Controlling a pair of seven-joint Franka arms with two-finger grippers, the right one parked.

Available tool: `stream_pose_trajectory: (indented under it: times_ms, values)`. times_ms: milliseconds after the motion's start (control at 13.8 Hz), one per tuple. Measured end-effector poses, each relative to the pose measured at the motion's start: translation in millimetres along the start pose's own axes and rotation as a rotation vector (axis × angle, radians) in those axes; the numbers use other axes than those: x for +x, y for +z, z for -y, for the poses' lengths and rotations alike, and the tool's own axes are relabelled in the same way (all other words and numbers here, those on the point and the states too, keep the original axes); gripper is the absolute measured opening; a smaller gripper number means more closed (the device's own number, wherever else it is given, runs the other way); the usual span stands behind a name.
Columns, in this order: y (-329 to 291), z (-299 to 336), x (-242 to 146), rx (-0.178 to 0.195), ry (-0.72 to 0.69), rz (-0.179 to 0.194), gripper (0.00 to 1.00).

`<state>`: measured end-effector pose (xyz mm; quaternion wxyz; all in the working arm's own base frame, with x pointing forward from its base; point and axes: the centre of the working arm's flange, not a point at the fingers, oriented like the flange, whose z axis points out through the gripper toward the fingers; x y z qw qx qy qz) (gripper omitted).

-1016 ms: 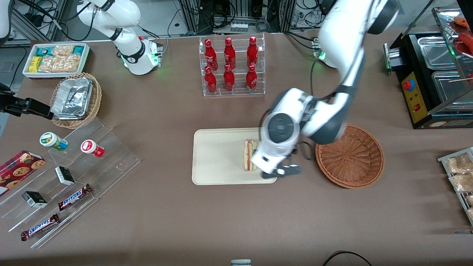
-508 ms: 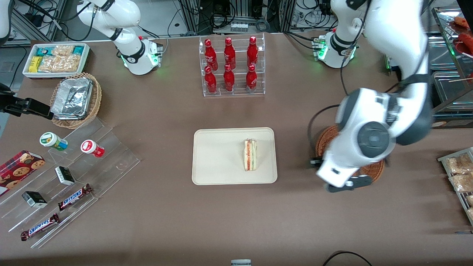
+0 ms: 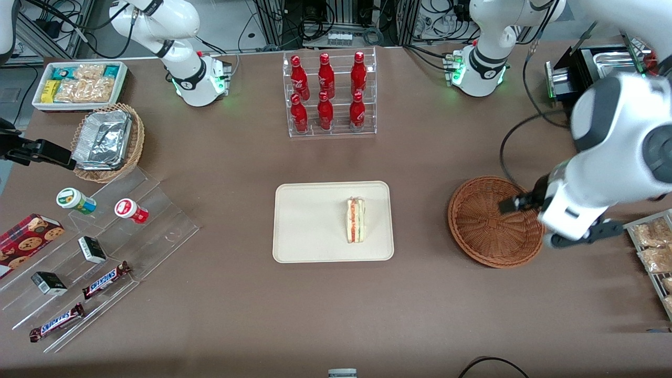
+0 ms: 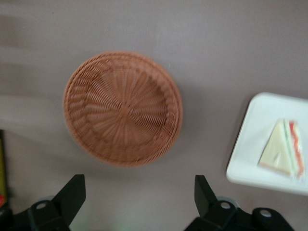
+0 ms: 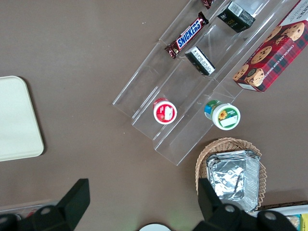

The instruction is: Place sandwich from basket to tray

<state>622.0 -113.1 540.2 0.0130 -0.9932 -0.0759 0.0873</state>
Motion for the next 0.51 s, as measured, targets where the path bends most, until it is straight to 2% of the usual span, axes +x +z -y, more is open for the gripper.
stream_pose_trajectory:
  times_ms: [218,508]
  values:
    - [-40.4,16.7,-44.1,0.023,0.081,0.028,1.00]
    - [-65.7,54.7,-71.6,0.039,0.061,0.059,1.00]
